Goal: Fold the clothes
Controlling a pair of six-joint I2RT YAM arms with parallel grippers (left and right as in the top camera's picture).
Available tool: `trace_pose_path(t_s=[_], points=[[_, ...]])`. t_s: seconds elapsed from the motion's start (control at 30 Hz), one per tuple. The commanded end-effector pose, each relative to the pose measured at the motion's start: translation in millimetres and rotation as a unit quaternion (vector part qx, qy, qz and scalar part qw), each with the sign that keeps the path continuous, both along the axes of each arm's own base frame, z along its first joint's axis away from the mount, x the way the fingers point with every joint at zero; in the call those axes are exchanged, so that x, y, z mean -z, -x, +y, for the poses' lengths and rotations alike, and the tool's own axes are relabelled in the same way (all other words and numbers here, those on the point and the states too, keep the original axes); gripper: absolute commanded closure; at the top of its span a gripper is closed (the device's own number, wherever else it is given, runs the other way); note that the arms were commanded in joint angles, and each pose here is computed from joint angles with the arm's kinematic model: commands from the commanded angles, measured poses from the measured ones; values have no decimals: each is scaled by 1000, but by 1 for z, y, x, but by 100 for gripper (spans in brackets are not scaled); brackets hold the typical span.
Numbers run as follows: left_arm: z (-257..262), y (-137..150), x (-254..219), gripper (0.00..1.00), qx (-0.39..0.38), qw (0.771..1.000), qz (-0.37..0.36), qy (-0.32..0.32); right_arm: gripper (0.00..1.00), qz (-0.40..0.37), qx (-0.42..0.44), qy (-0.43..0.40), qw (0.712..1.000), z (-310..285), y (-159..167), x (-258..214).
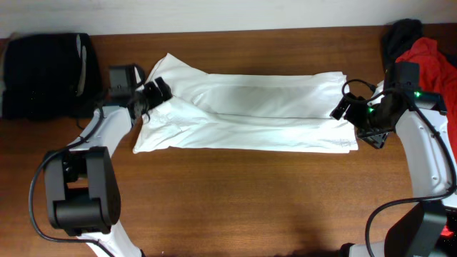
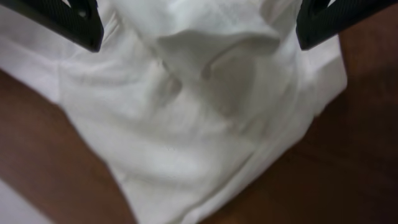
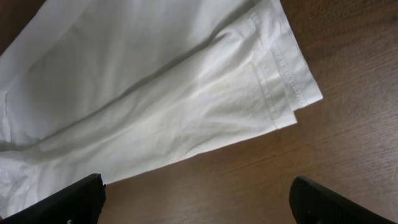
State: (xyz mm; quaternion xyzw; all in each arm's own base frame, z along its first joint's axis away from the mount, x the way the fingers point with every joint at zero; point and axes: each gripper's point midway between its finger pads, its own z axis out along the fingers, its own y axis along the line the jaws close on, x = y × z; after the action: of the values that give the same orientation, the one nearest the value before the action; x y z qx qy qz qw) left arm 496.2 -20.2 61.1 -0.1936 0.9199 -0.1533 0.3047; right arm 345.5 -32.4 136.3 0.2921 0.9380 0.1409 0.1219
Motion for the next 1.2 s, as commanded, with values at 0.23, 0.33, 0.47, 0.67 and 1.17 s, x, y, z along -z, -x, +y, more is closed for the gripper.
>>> trace_pose_path(t_s=[0.23,0.33,0.47,0.67,1.17], points=[[-108,-38,-73,9,244,953,-82,-159,1,27,-8,2,1000,-3,-3,20],[-106,-38,-25,10,283,934,-43,-216,1,37,-9,0,999,-3,-2,26],[-105,-34,20,11,346,901,-13,-261,1,37,-9,1,999,-3,-2,26],[-119,-21,47,17,404,871,7,-280,1,37,-9,1,999,-3,-3,26],[-110,-32,70,49,347,882,25,-318,1,39,-6,12,999,-7,-2,27]])
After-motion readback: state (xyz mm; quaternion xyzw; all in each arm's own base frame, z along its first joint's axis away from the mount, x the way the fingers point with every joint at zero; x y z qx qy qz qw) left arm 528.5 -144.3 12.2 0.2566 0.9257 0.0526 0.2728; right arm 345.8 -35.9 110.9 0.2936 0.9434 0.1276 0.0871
